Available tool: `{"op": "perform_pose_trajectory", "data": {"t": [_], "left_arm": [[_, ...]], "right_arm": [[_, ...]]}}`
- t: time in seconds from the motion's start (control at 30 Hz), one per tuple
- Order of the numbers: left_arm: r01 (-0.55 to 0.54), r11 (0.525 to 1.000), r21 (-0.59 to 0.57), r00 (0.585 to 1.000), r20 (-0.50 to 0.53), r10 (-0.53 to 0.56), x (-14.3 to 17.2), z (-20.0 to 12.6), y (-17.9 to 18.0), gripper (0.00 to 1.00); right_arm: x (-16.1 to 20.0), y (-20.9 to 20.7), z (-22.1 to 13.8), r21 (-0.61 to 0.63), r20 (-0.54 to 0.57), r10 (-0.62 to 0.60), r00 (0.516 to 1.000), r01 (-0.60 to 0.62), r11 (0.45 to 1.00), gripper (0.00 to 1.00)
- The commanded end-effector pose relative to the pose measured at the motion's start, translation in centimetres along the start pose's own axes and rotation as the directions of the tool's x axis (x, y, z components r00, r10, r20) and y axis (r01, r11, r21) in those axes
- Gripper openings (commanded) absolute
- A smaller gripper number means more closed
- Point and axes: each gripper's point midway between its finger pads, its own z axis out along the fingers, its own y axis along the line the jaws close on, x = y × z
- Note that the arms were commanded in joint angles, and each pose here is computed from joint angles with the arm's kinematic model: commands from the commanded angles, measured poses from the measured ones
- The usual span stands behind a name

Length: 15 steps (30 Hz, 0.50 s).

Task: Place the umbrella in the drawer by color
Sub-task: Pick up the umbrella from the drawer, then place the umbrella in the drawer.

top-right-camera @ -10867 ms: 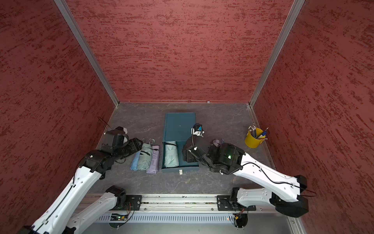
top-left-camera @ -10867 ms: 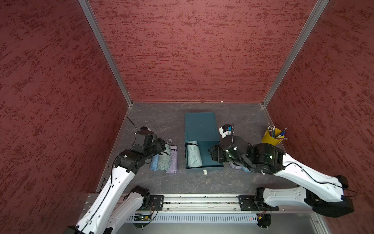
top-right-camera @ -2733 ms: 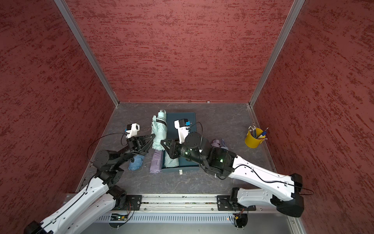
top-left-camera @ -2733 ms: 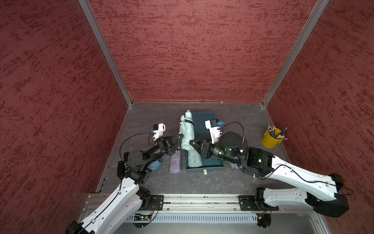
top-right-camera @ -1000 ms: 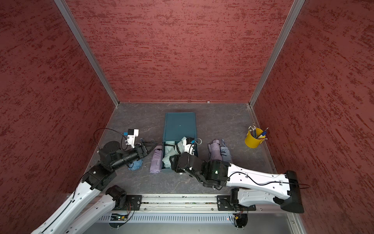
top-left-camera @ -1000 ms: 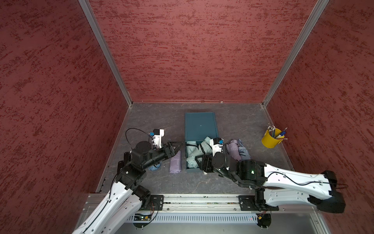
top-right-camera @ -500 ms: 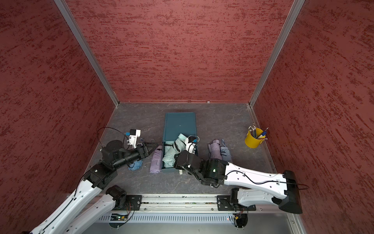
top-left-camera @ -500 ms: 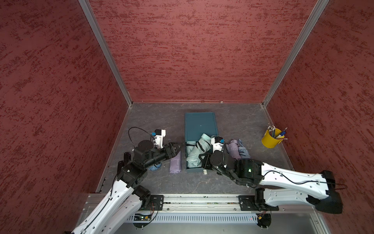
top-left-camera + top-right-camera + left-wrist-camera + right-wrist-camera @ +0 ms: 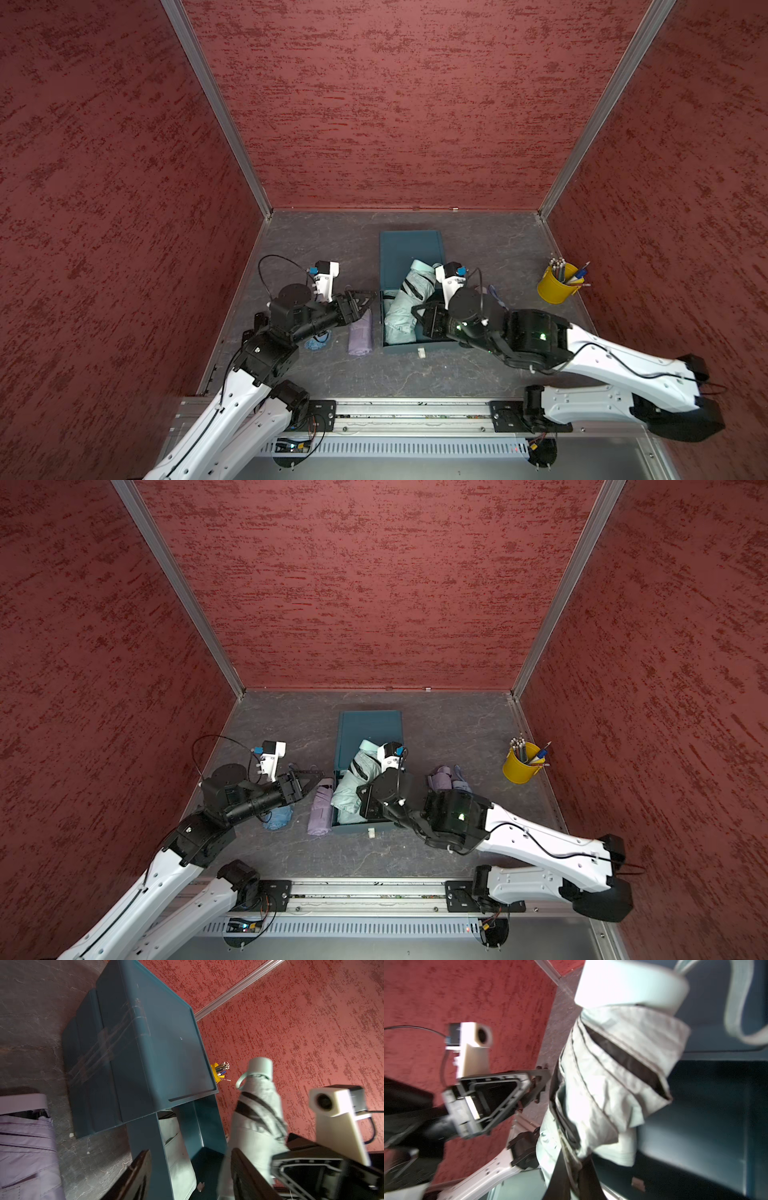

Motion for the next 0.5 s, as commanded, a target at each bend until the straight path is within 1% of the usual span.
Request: {"op": "perform_pose_trajectory", "data": {"t": [0.0, 0.07, 0.17, 0.2, 0.3, 0.37, 0.47], "left_arm": [[-0.056, 0.998, -0.012, 0.998, 0.011, 0.056, -0.4, -0.5, -0.4, 0.63], [-0.059, 0.998, -0.010, 0.998, 0.010, 0.059, -0.4, -0.4, -0.5, 0.63], [-0.065, 0.998, 0.003, 0.998, 0.014, 0.065, -0.5, -0.4, -0.7, 0.63], [-0.067, 0.998, 0.009, 0.998, 0.016, 0.067, -0.6, -0.4, -0.9, 0.63], [-0.065, 0.998, 0.017, 0.998, 0.015, 0.065, -0.6, -0.4, -1.1, 0.63], [-0.070, 0.997, 0.019, 0.997, 0.013, 0.070, -0.5, -0.5, -1.2, 0.63], [-0.069, 0.998, 0.008, 0.998, 0.002, 0.069, -0.3, -0.6, -1.1, 0.62]], "right_arm": [[0.7, 2.3, -4.9, -0.116, -0.148, 0.006, 0.989, -0.023, 0.993, 0.00], [1.9, 2.9, -5.9, -0.136, -0.242, 0.058, 0.968, -0.093, 0.986, 0.00], [4.0, 2.6, -5.7, -0.127, -0.339, 0.142, 0.930, -0.195, 0.972, 0.00], [4.4, 2.5, -5.5, -0.126, -0.357, 0.159, 0.921, -0.216, 0.968, 0.00], [6.0, 0.6, -4.1, -0.069, -0.408, 0.216, 0.887, -0.266, 0.961, 0.00], [6.4, -0.5, -3.1, -0.047, -0.432, 0.258, 0.864, -0.307, 0.951, 0.00], [6.1, -1.7, -1.9, -0.030, -0.439, 0.301, 0.846, -0.349, 0.937, 0.00]]}}
